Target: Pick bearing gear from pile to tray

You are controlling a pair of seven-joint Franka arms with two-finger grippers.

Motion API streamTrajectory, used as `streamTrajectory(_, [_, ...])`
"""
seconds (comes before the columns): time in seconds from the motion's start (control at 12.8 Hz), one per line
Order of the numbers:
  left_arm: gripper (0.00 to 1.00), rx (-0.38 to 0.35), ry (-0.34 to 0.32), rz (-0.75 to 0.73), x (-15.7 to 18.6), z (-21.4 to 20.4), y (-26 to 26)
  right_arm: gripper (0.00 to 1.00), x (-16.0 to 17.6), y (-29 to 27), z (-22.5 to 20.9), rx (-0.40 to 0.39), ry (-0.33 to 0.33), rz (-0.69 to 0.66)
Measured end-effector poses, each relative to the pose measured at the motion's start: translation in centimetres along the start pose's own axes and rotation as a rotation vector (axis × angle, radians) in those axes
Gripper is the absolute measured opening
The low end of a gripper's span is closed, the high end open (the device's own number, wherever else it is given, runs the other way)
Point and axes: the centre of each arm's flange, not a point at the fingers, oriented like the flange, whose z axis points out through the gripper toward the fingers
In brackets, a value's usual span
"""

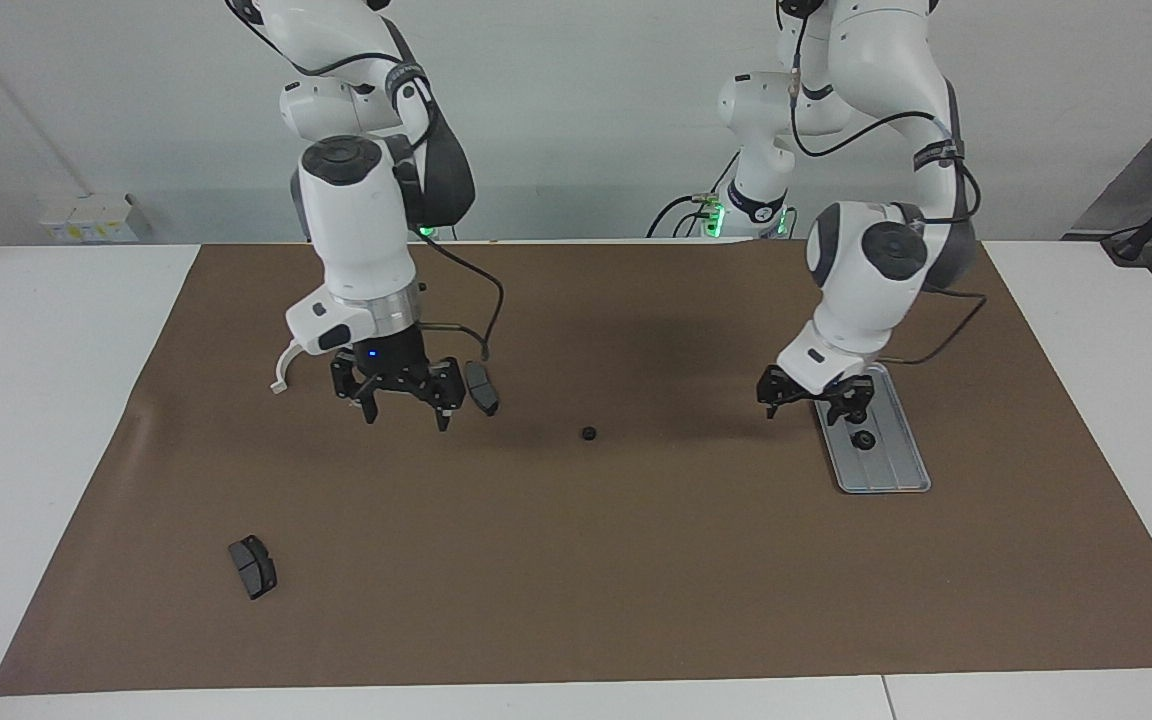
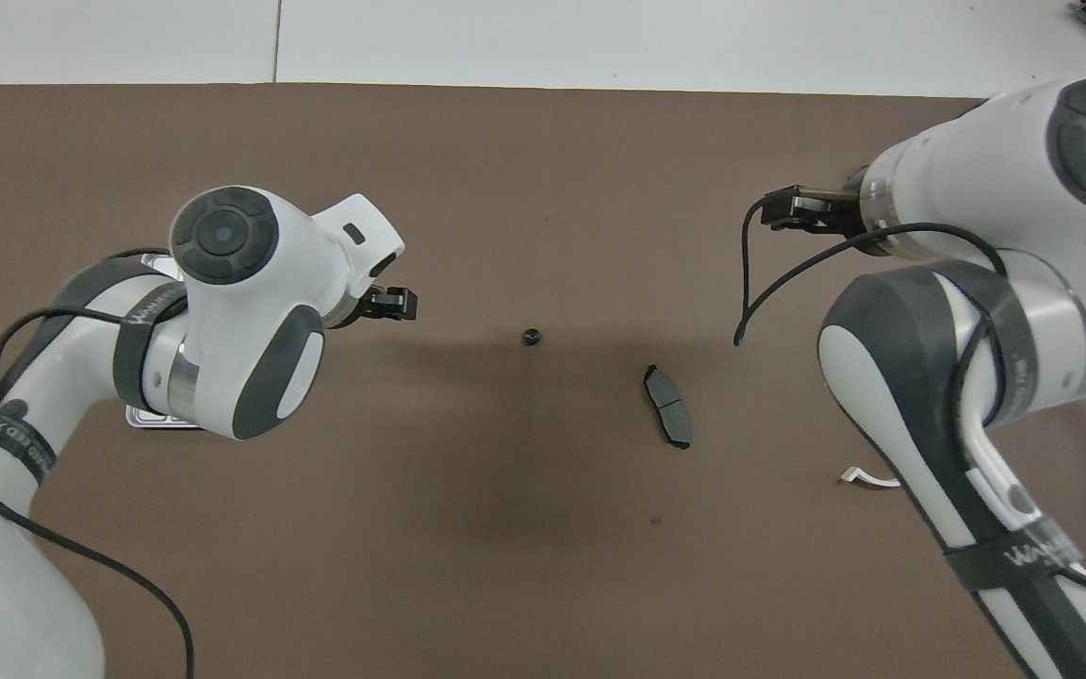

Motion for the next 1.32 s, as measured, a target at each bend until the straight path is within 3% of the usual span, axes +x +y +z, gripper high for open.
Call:
streamTrajectory(0.31, [0.82,-0.024,0.008,-0.056,0.0,-1.0,8.4,1.00,-1.1,6.8,-3.0,-0.026,-0.090,-0.007])
streamTrajectory(0.47, [0.81,-0.026,-0.006,-0.073,0.4,0.2,11.3,1.00,-1.5,8.4,-4.1,-0.030,-0.096,0.013])
streamTrajectory(1.09, [0.73,-0.016,-0.040,-0.107,-0.3,6.4,15.0,1.00,-2.1,9.4,-7.3,-0.035,-0.125,0.002])
streamTrajectory(1.32, [0.70,-0.019,-0.036,-0.123,-0.3,8.1,15.3,1.00,-2.9,9.4,-6.8,-0.044,-0.192,-0.010])
